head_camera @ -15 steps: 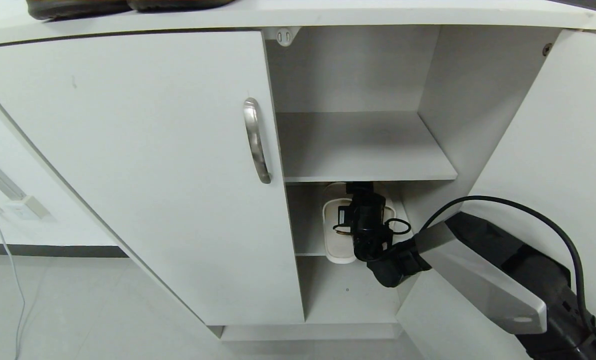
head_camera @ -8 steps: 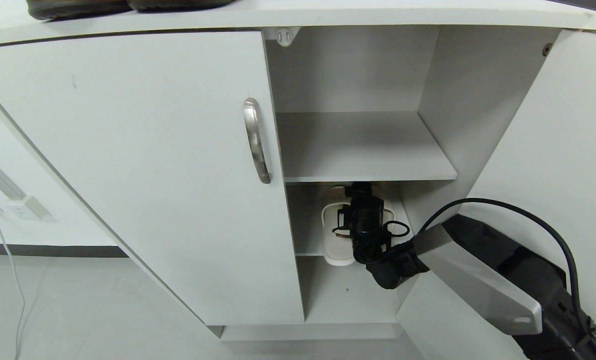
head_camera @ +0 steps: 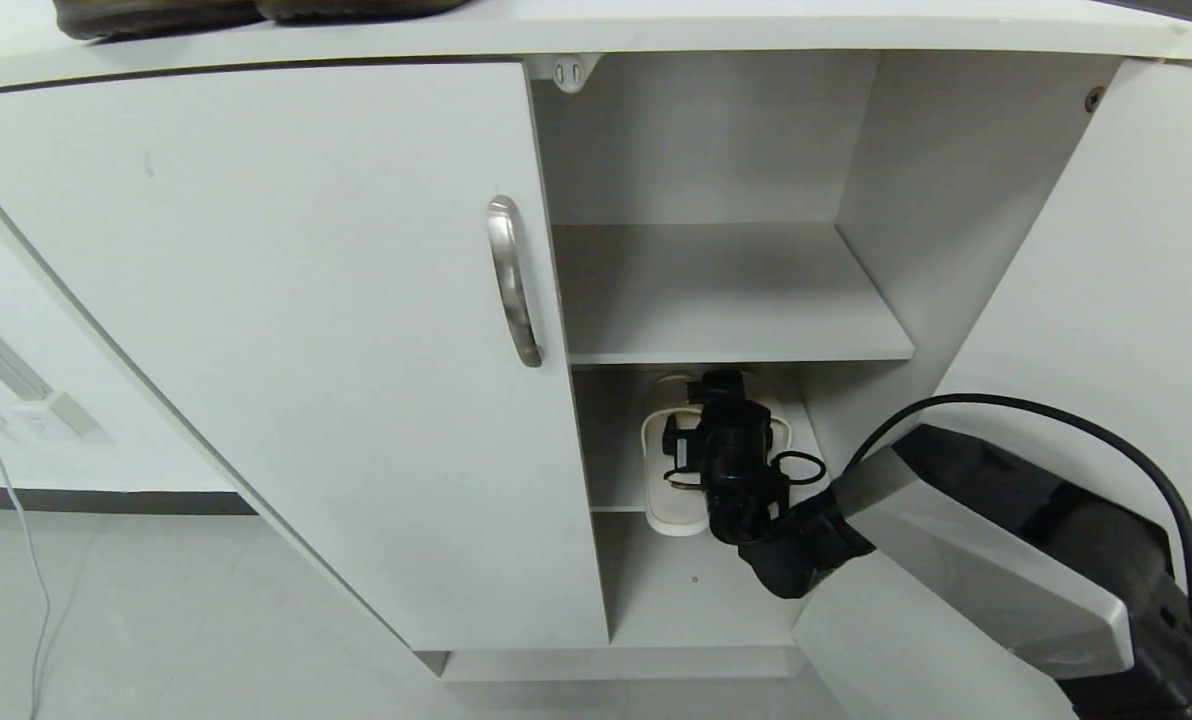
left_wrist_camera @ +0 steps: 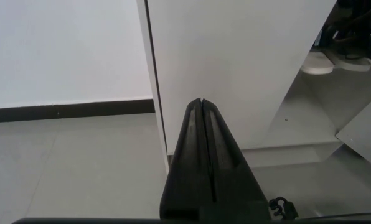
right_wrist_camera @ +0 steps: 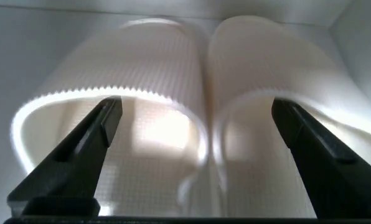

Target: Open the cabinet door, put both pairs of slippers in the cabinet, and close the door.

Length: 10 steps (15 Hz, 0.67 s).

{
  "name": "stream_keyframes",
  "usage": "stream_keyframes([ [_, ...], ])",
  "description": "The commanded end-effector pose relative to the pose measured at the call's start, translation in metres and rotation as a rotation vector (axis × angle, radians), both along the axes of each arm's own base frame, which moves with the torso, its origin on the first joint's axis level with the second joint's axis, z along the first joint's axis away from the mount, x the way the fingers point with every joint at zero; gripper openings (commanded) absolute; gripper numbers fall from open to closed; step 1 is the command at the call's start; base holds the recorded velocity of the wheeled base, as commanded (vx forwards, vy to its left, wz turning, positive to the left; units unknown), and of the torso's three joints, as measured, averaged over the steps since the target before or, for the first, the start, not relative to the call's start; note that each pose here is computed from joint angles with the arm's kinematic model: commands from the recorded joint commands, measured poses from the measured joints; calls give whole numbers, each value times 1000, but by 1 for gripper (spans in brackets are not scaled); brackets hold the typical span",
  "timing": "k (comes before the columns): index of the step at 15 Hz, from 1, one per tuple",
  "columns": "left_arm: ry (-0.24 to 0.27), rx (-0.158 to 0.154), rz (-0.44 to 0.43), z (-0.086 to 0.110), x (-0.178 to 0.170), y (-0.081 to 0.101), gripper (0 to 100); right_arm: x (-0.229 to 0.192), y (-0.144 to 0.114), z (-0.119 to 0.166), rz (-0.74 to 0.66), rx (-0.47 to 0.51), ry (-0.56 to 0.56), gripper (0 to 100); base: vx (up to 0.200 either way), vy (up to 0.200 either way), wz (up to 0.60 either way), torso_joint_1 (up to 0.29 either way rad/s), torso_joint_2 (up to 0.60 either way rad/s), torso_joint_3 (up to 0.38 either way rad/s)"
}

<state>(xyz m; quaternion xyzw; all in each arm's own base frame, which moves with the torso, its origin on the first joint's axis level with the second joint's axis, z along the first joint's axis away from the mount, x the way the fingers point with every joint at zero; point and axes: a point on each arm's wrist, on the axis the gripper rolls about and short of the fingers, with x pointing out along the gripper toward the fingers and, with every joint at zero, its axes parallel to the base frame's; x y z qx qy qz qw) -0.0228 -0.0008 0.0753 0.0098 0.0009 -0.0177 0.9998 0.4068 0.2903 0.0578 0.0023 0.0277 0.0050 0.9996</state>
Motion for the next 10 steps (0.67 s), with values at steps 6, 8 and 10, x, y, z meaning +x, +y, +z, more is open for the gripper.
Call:
stream_keyframes([
  [6, -1, 2, 0, 0, 0, 0, 0, -96, -28, 35, 79, -7, 6, 100, 0, 0, 0, 0, 0, 0],
  [8, -1, 2, 0, 0, 0, 0, 0, -139, -35, 40, 136, -12, 14, 100, 0, 0, 0, 0, 0, 0],
  [10, -1, 2, 0, 0, 0, 0, 0, -170, -43, 43, 179, -17, 23, 100, 0, 0, 0, 0, 0, 0],
])
